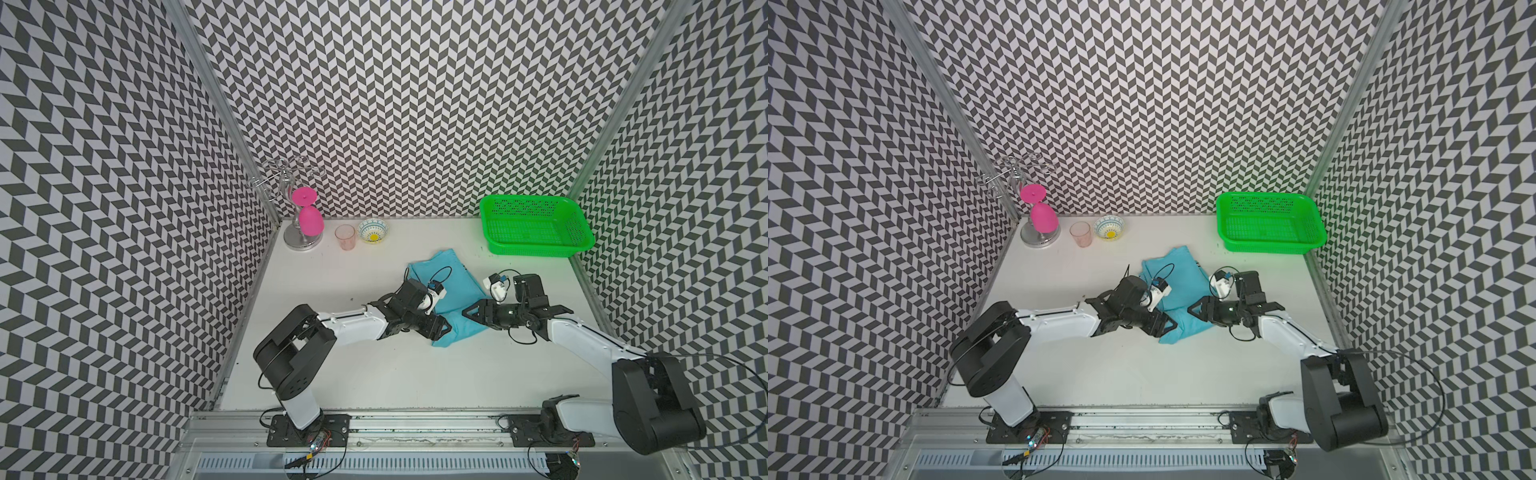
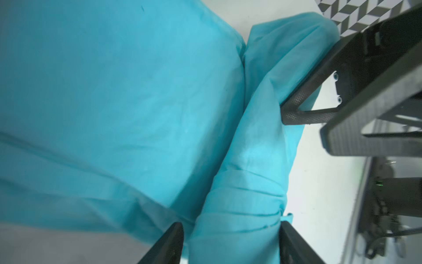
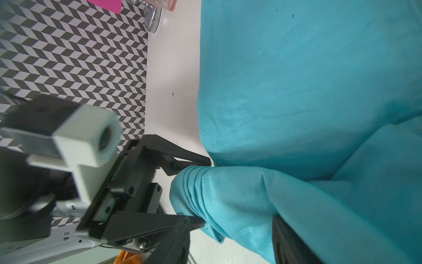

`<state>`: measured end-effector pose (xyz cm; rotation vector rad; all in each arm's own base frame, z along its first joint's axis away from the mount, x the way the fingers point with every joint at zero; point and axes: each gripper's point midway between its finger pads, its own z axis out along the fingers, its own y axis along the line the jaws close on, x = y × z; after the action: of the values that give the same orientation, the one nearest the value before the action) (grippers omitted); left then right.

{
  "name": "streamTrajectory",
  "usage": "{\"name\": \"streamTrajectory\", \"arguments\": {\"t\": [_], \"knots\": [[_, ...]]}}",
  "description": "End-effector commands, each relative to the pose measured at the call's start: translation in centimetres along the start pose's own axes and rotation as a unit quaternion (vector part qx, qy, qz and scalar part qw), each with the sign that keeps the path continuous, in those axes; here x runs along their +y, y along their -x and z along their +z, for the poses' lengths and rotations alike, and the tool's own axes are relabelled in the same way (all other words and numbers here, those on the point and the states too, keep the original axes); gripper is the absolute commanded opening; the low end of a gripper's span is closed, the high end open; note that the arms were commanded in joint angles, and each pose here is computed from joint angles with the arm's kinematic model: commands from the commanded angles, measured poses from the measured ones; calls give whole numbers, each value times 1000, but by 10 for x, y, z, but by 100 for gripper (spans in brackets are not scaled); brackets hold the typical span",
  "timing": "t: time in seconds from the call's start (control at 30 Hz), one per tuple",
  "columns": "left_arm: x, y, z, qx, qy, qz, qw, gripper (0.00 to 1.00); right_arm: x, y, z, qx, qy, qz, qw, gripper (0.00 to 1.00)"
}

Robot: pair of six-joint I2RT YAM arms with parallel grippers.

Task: Roll up the long pants
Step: Roll the long pant at the center of the board.

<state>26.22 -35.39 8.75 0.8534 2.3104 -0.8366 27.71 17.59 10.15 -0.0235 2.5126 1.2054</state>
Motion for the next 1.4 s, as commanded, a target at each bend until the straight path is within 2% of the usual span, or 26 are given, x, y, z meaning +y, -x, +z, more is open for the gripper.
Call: {"name": "streamTrajectory", "arguments": {"t": [0.0,0.13,0.23,0.43,0.53,0.57,0.6,0.63,0.67,0.73,0.83,0.93,1.0,1.23,1.3,1.37], "knots": [[9,12,-18,-27,72,98,992,72,-1,15,2,-18,-11,-22,1000,61],[-22,23,-17,-48,-6,125,991,73,-3,18,5,-14,-13,-23,1000,61],[-26,27,-7,-44,-13,139,989,75,-4,22,6,-13,-15,-23,1000,61],[-10,25,19,-18,0,135,991,76,-5,28,7,-12,-16,-26,999,61],[-1,22,27,-10,-1,121,993,72,-5,31,7,-10,-15,-27,999,60],[-1,22,28,-10,-10,114,993,68,-4,32,7,-11,-15,-27,999,61],[-1,23,28,-12,-18,106,994,57,-4,33,7,-11,-15,-28,999,61],[-3,24,28,-14,-37,96,995,34,-3,34,5,-12,-15,-29,999,60],[-4,24,28,-14,-55,83,995,17,-3,36,4,-14,-16,-30,999,61],[-8,24,29,-14,-85,54,995,3,-3,38,-1,-20,-18,-29,999,60],[-26,18,28,-16,-159,1,987,2,-1,44,-14,-36,-25,-32,999,60],[-57,14,17,-21,-259,-68,963,2,5,46,-28,-47,-30,-37,998,60],[-73,12,9,-21,-298,-106,948,3,11,45,-38,-54,-30,-42,997,60],[-97,2,-11,-26,-345,-221,912,8,33,26,-57,-64,0,-51,997,61],[-83,-3,-14,-39,-327,-259,908,10,37,21,-58,-65,9,-51,997,61],[-68,-11,-9,-37,-295,-278,913,10,44,16,-56,-62,30,-54,996,61]]}}
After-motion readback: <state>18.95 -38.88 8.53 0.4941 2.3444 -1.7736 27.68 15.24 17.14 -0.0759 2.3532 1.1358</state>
